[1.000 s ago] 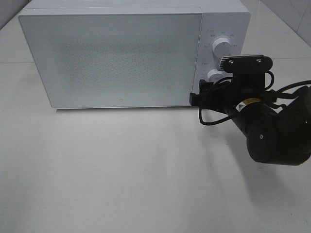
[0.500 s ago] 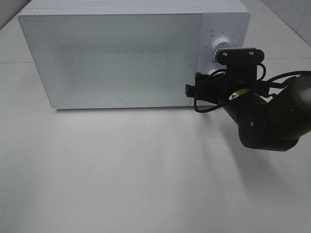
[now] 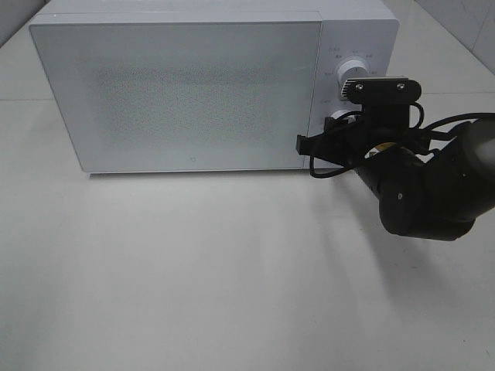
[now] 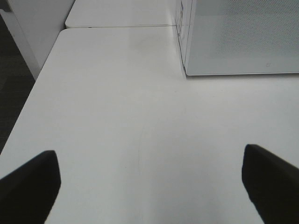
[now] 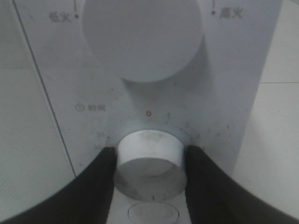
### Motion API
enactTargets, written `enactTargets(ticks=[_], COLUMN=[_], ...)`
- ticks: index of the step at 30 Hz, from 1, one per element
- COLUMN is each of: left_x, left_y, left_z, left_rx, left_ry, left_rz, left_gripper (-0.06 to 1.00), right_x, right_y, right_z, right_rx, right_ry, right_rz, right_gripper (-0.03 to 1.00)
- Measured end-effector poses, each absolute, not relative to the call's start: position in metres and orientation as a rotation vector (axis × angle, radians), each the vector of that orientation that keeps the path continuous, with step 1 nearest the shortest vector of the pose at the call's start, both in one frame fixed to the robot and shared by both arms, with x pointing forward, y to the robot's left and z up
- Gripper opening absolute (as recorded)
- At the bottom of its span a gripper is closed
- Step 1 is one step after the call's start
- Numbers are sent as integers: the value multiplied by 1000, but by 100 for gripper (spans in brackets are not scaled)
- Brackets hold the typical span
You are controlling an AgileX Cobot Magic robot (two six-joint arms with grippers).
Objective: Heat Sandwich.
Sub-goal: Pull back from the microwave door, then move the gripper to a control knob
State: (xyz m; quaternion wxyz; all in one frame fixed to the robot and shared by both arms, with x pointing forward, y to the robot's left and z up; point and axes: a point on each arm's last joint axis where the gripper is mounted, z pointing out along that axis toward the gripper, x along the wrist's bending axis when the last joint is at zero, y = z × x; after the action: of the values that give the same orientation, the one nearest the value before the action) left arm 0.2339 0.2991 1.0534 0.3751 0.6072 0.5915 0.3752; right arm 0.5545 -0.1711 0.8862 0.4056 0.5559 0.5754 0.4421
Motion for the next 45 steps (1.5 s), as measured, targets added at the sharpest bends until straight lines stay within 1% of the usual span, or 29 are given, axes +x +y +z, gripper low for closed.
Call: enactTargets(ticks=[20,30,34,45], left_x=[234,234,234,234], left_y=[299,299,299,299], left_z=[1053,1053,1053,1053], left_rx=[1554,1554,1554,1554], left_ry=[1514,1514,1514,1514], left_rz=[960,960,960,960], left_gripper=[99,99,99,99], right_x=[553,552,551,550], right_y=[-173,-173,-173,-174], right_z=[888,889,889,889], right_rx=[1401,1573,1735,1955], right_ry=[1449,1310,1162,944], right_rz=[1126,1278,1413,1574], right_gripper=[44,44,44,44])
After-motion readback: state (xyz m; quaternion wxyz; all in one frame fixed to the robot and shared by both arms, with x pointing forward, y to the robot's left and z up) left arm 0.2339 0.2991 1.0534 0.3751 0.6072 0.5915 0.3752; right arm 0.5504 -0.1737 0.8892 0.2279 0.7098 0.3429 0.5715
